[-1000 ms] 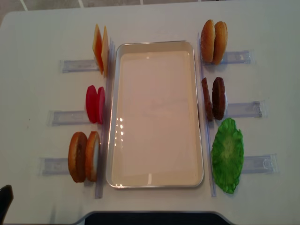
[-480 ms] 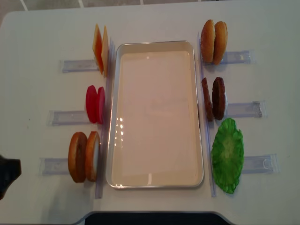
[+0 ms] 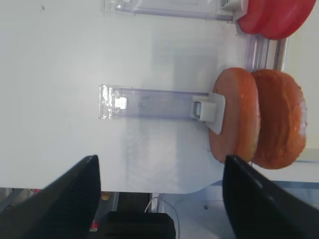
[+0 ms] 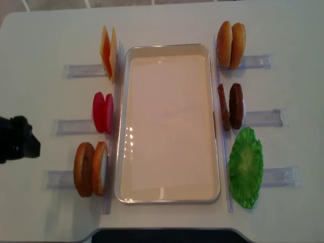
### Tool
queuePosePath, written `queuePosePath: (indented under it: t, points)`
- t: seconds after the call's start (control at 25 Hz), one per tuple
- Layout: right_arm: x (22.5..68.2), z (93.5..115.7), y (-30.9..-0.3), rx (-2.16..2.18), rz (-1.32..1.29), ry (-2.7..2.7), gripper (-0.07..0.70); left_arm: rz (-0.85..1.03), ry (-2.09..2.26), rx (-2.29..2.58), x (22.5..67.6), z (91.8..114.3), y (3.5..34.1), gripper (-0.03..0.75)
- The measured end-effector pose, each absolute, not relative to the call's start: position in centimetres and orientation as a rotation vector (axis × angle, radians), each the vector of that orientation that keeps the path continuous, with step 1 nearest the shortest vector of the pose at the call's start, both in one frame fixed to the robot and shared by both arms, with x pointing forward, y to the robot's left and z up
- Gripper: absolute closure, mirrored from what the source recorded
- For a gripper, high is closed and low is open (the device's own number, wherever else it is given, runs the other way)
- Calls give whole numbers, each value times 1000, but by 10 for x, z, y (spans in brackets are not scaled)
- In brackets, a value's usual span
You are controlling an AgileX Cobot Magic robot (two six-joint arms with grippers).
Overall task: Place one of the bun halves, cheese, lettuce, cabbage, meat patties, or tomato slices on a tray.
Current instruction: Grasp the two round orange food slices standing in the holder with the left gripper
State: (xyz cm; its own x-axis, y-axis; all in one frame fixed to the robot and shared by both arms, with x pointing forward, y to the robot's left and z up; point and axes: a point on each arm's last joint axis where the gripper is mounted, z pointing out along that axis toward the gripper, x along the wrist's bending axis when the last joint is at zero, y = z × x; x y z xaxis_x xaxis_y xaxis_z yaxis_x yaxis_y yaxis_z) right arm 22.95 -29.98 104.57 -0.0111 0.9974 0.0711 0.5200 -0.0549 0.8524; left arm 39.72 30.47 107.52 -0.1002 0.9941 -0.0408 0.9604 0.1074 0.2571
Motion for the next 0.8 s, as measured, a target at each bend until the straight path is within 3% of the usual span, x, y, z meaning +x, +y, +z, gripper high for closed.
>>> queuePosePath:
  t: [0.32, 0.8]
  points:
    - [229, 1046, -300, 1640, 972, 1594, 104, 177, 2194, 1959, 432, 1078, 304, 137]
    - [229, 1046, -300, 1640, 972, 1594, 104, 165, 2200, 1963, 436, 1076, 303, 137]
